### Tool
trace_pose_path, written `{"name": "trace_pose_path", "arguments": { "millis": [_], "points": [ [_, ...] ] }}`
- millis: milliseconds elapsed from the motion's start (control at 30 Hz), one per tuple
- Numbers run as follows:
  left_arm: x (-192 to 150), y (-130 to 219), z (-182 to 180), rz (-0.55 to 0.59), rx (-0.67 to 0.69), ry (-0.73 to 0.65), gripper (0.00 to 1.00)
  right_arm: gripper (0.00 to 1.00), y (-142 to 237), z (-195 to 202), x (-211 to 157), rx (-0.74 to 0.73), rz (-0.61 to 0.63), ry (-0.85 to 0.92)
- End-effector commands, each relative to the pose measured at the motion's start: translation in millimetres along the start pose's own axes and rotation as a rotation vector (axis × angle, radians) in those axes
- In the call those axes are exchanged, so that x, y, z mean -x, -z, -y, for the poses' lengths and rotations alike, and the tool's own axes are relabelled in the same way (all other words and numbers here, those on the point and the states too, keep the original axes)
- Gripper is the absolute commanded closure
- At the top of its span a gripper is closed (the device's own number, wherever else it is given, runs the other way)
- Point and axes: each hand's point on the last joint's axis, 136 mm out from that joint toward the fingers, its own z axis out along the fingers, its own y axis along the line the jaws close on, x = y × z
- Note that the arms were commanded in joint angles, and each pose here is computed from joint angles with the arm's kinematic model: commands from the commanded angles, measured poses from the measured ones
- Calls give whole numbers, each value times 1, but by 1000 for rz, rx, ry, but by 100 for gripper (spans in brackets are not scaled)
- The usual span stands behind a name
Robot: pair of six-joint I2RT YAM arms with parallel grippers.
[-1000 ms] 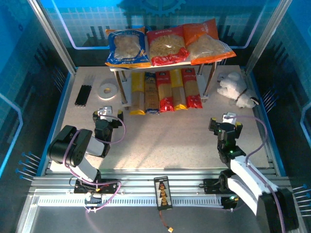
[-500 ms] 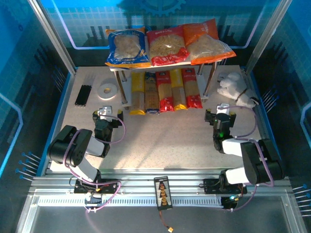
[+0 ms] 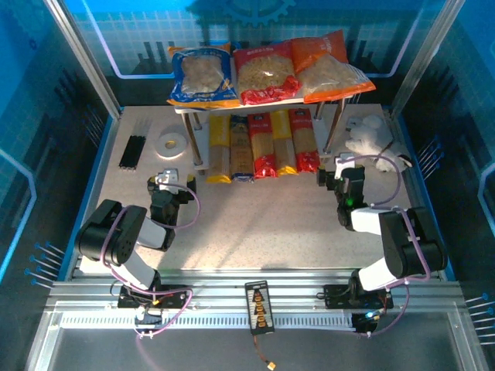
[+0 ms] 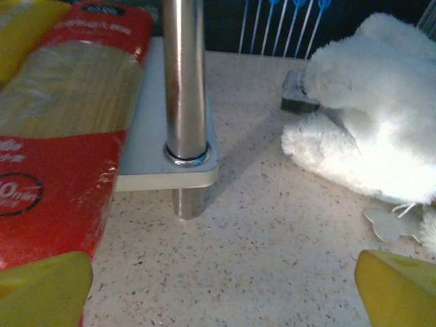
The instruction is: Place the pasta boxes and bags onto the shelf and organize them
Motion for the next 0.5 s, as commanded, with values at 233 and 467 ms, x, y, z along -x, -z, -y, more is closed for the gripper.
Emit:
{"name": "trace_pose_path", "arguments": {
  "millis": [233, 467],
  "points": [
    [12, -1, 0, 46, -10, 8, 0, 0, -1, 4, -5, 4, 26, -11],
    [12, -1, 0, 45, -11, 7, 1, 0, 0, 1, -4, 3, 35, 10]
  ]
}}
